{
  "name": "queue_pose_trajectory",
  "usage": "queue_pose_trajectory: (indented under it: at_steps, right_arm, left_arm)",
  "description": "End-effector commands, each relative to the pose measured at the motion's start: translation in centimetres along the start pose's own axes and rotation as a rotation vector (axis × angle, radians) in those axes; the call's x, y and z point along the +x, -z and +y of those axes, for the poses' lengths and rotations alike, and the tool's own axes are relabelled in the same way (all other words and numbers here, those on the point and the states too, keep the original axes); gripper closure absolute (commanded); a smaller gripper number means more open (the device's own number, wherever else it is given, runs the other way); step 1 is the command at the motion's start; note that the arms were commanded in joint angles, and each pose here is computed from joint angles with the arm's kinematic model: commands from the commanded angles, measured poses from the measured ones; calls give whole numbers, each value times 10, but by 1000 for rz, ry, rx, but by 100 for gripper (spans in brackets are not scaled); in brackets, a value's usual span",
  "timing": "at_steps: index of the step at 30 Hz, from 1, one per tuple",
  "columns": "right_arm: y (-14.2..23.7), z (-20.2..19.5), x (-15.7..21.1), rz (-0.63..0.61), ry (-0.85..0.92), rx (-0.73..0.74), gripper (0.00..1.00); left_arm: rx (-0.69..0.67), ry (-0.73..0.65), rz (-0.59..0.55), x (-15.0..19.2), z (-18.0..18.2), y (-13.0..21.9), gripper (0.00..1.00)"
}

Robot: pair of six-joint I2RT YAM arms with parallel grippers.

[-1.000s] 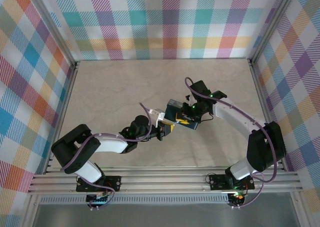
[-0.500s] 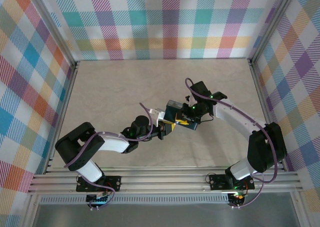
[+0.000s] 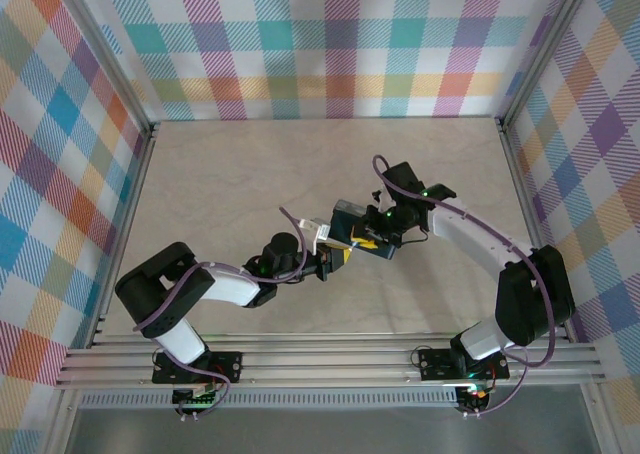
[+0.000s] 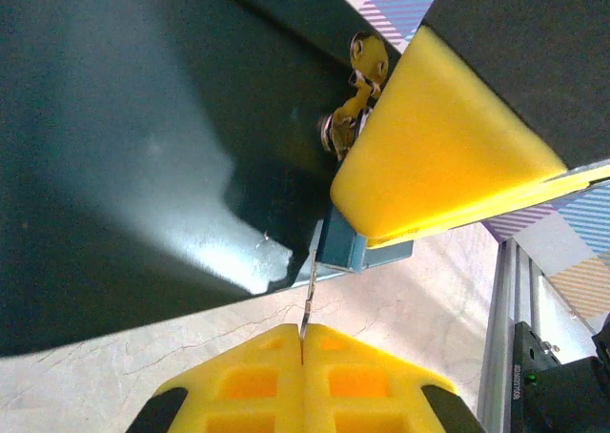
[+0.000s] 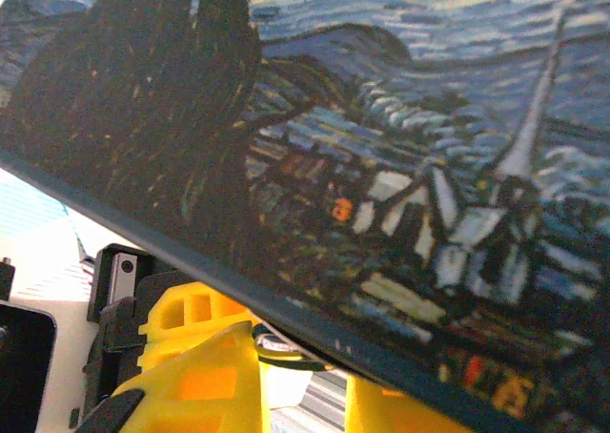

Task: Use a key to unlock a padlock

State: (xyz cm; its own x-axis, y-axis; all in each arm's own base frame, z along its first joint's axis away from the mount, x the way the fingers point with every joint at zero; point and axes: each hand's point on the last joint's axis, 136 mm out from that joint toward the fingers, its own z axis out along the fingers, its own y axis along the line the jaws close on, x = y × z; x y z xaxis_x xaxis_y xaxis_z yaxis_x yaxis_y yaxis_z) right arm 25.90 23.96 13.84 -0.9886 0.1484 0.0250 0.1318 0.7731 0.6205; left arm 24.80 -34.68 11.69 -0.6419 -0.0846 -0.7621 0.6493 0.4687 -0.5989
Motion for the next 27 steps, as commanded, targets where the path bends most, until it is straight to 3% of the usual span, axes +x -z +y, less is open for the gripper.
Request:
queue_pose_trajectory:
  at_steps: [1,27]
  right_arm:
    - [8,12,-3,-23,17,-57,100]
    - [6,8,1,-11,15,-59,100]
  left_arm:
    - [38,3,-16,1,-7,4,100]
    - [47,8,-73,-20,-16,7,100]
